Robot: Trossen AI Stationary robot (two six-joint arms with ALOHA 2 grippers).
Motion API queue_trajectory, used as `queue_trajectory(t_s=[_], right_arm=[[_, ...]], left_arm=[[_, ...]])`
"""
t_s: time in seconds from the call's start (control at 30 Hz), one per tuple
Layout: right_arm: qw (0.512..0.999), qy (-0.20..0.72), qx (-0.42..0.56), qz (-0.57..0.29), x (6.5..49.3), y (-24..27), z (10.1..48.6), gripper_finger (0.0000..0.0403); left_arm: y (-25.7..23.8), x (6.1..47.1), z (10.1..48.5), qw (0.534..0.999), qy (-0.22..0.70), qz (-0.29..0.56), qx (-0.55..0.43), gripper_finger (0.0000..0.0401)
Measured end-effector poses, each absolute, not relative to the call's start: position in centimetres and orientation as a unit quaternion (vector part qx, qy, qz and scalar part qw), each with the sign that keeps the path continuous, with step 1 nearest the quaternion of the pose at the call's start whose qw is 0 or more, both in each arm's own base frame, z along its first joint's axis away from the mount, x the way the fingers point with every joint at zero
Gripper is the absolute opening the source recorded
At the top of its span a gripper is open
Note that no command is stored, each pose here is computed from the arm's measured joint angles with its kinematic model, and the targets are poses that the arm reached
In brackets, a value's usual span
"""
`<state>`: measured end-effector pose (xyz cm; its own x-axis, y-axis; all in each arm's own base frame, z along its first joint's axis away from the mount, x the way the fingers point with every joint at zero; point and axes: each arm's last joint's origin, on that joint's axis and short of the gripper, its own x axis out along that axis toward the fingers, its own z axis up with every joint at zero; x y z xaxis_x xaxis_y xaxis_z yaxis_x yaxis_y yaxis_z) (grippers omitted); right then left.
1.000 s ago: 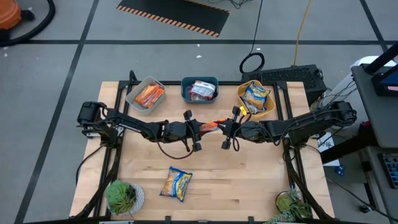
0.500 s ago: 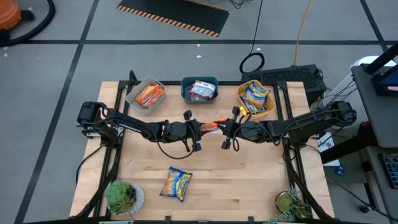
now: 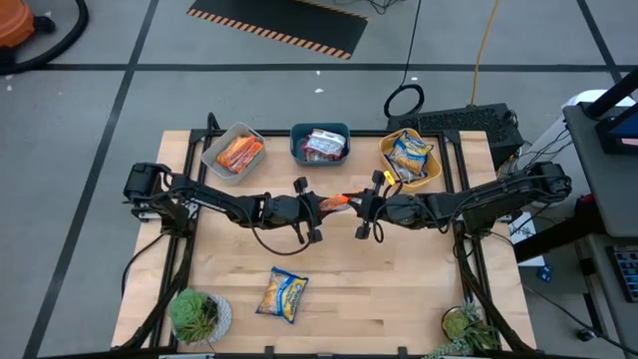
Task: Sort Maruchan noodles
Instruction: Put the orange noodle pack into the blue bin
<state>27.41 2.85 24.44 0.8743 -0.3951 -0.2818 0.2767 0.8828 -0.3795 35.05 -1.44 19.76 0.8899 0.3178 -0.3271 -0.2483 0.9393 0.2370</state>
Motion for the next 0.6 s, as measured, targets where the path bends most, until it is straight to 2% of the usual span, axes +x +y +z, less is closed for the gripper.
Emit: queue_trajectory(t_s=[0.27,0.6], right_arm=[[0.953,0.179,-0.171,-0.175,27.4,2.8,24.5,0.0039],[0.944,0.158,-0.175,-0.229,24.2,3.4,27.5,0.0058]], left_arm=[[-1.4,35.0,19.8,0.965,0.187,0.151,0.103,0.0131],[-0.8,32.2,23.4,0.955,0.211,0.182,0.104,0.0131]])
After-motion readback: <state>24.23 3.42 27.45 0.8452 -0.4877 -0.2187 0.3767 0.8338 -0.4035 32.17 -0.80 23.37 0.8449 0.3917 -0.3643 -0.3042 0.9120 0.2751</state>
